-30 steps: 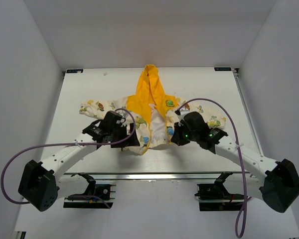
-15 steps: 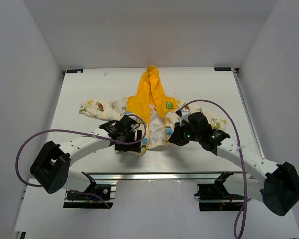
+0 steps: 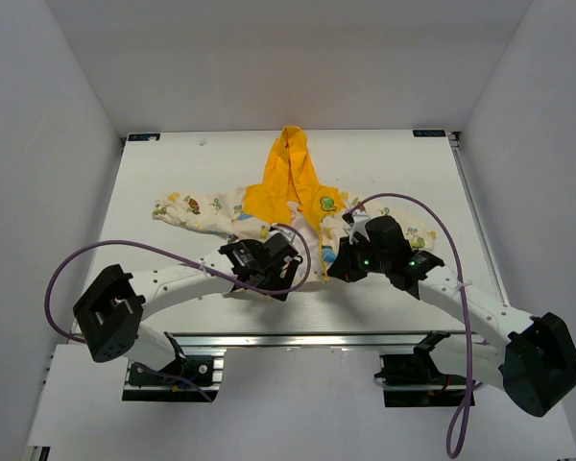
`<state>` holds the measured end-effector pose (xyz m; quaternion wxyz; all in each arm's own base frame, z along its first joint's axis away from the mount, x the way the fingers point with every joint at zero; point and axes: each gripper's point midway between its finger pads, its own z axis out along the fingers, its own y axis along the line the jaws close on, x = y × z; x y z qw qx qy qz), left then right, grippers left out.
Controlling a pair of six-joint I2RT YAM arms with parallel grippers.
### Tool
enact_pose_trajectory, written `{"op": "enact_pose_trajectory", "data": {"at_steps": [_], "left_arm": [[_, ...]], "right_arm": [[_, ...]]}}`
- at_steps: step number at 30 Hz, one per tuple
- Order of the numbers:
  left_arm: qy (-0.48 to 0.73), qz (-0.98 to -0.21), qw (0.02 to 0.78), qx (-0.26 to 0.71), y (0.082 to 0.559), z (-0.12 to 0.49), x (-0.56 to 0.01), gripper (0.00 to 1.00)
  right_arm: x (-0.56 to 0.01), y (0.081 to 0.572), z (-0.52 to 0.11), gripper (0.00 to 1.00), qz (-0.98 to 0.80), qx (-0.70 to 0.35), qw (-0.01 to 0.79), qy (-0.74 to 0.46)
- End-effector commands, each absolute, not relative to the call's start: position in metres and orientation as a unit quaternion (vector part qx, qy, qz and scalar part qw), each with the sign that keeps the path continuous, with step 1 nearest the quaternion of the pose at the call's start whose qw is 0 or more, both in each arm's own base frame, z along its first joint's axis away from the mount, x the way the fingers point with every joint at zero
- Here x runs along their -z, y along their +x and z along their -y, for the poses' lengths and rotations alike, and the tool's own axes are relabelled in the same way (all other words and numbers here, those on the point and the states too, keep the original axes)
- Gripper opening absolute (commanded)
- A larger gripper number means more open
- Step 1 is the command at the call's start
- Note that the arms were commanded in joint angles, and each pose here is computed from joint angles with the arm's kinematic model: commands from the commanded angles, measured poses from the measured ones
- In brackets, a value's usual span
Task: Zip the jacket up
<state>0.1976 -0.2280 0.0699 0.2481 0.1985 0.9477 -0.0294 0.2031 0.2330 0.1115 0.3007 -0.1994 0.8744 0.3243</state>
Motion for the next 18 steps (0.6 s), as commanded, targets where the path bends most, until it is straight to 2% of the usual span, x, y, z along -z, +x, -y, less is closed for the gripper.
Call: {"op": "enact_pose_trajectory", "data": {"at_steps": [1, 5, 10, 16, 18], "left_arm": [[0.189, -0.935, 0.301, -0.014, 0.217, 0.214, -0.086, 0.98], [0.212, -0.932, 0.295, -0.002, 0.217, 0.223, -0.07, 0.98], [0.207, -0.934, 0.287, -0.038, 0.218, 0.211, -0.058, 0.97], [0.224, -0.935, 0.275, -0.014, 0.215, 0.222, -0.049, 0.93], [0.223, -0.937, 0.268, -0.02, 0.214, 0.221, -0.042, 0.89]], "right_arm": [[-0.119, 0.206, -0.237, 0.0, -0.863, -0.34, 0.311, -0.207], [-0.118, 0.206, -0.236, 0.0, -0.866, -0.339, 0.303, -0.208], [-0.118, 0.204, -0.233, 0.0, -0.869, -0.334, 0.299, -0.209], [-0.115, 0.204, -0.231, 0.0, -0.873, -0.329, 0.297, -0.203], [-0.114, 0.204, -0.23, 0.0, -0.875, -0.326, 0.296, -0.2]]}}
